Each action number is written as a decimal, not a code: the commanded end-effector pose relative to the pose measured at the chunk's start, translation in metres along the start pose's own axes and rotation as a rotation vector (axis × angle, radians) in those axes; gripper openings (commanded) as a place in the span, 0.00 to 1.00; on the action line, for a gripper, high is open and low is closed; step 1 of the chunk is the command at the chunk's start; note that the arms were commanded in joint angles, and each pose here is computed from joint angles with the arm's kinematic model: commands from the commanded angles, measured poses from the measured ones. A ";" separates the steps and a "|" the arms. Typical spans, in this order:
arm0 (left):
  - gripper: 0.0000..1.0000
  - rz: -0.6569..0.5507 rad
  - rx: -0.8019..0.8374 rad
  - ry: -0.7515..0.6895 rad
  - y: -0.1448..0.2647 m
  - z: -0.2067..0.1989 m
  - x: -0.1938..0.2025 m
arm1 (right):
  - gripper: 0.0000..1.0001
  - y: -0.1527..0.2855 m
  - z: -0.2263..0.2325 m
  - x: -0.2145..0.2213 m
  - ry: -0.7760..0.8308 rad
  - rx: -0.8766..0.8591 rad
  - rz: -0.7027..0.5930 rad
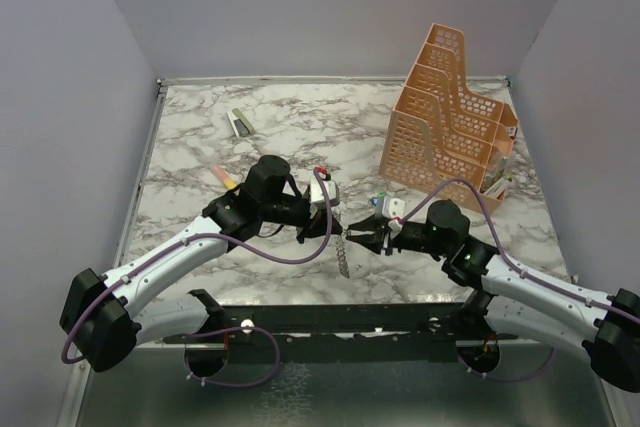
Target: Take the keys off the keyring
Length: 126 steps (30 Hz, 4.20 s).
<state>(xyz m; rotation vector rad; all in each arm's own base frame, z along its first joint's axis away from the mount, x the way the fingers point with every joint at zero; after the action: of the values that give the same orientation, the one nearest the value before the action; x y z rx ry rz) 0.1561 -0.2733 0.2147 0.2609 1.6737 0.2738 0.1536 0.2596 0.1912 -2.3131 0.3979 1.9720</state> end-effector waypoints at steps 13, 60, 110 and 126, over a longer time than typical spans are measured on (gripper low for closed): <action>0.00 -0.032 -0.034 -0.031 0.004 0.003 -0.010 | 0.14 -0.002 0.012 -0.005 -0.016 -0.105 0.014; 0.00 -0.054 0.063 -0.033 0.003 -0.011 -0.012 | 0.24 -0.009 -0.004 -0.018 0.034 -0.027 -0.063; 0.00 -0.069 0.036 -0.036 0.005 -0.009 -0.016 | 0.13 -0.004 0.006 0.003 -0.001 -0.069 0.024; 0.00 -0.079 0.029 -0.048 0.007 -0.010 -0.019 | 0.07 -0.002 -0.001 0.009 0.002 -0.011 0.050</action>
<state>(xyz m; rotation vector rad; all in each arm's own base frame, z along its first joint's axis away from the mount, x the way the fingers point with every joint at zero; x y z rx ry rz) 0.1500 -0.2724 0.2225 0.2537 1.6773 0.2366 0.1521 0.2642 0.1893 -2.3553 0.3727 1.9943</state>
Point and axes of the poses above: each gripper's point midway between its finger pads, its own y axis back along the fingers, its own z axis along the line the jaws close on, x = y × z, the point moved 3 cm from there along y, back along the fingers, and after that the axes turned 1 degree about y, right-handed, at the moved point
